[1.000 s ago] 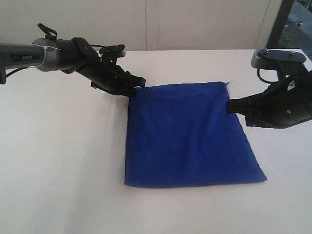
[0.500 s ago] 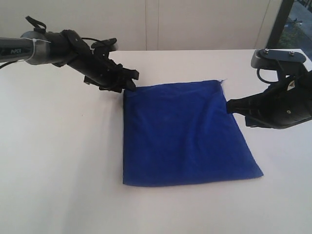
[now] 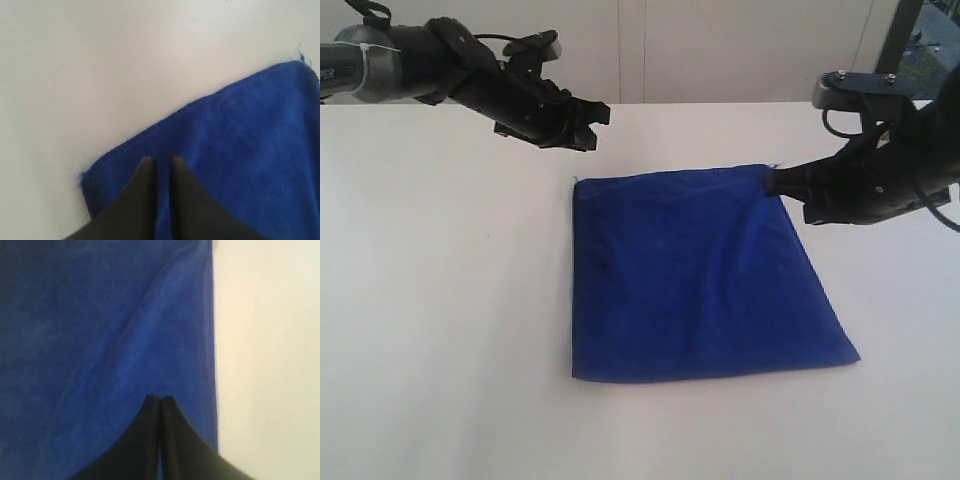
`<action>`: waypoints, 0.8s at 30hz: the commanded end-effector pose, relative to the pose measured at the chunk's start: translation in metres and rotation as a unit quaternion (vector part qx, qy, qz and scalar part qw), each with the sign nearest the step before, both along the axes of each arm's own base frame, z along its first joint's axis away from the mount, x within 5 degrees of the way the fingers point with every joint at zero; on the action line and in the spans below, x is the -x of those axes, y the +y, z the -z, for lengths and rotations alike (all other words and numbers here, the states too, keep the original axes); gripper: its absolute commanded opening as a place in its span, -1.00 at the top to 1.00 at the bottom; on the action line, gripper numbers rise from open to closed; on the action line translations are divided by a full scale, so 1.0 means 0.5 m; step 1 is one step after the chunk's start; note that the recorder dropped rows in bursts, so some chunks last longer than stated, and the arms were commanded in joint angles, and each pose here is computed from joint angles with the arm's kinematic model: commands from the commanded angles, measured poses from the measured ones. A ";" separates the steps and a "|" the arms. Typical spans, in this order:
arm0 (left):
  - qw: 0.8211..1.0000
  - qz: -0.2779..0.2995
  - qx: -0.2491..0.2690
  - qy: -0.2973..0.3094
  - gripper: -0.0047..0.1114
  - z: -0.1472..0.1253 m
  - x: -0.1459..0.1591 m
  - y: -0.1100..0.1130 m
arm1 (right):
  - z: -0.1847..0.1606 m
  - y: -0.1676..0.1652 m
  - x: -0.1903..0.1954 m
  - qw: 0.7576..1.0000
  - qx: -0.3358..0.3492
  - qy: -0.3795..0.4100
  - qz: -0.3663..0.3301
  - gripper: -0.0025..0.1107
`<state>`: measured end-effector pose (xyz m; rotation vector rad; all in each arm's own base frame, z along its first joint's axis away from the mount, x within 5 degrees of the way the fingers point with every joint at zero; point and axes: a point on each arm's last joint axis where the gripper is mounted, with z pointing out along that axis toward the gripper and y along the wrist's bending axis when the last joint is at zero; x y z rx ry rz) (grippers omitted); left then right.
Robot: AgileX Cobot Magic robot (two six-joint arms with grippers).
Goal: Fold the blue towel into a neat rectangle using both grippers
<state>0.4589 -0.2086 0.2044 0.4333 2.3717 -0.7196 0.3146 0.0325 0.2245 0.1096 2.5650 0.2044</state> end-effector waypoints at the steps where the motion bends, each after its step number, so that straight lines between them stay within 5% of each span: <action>1: 1.000 0.028 0.002 -0.009 0.92 0.024 0.005 -0.031 | 0.040 0.001 -0.070 1.000 0.015 -0.002 -0.007 0.96; 10: 1.000 0.013 -0.013 0.006 0.92 0.106 -0.012 -0.032 | 0.146 0.003 -0.165 0.999 0.027 -0.026 0.001 0.96; 24: 0.999 0.015 -0.020 0.026 0.92 0.144 -0.012 -0.033 | 0.226 -0.028 -0.170 0.998 0.028 0.045 0.020 0.96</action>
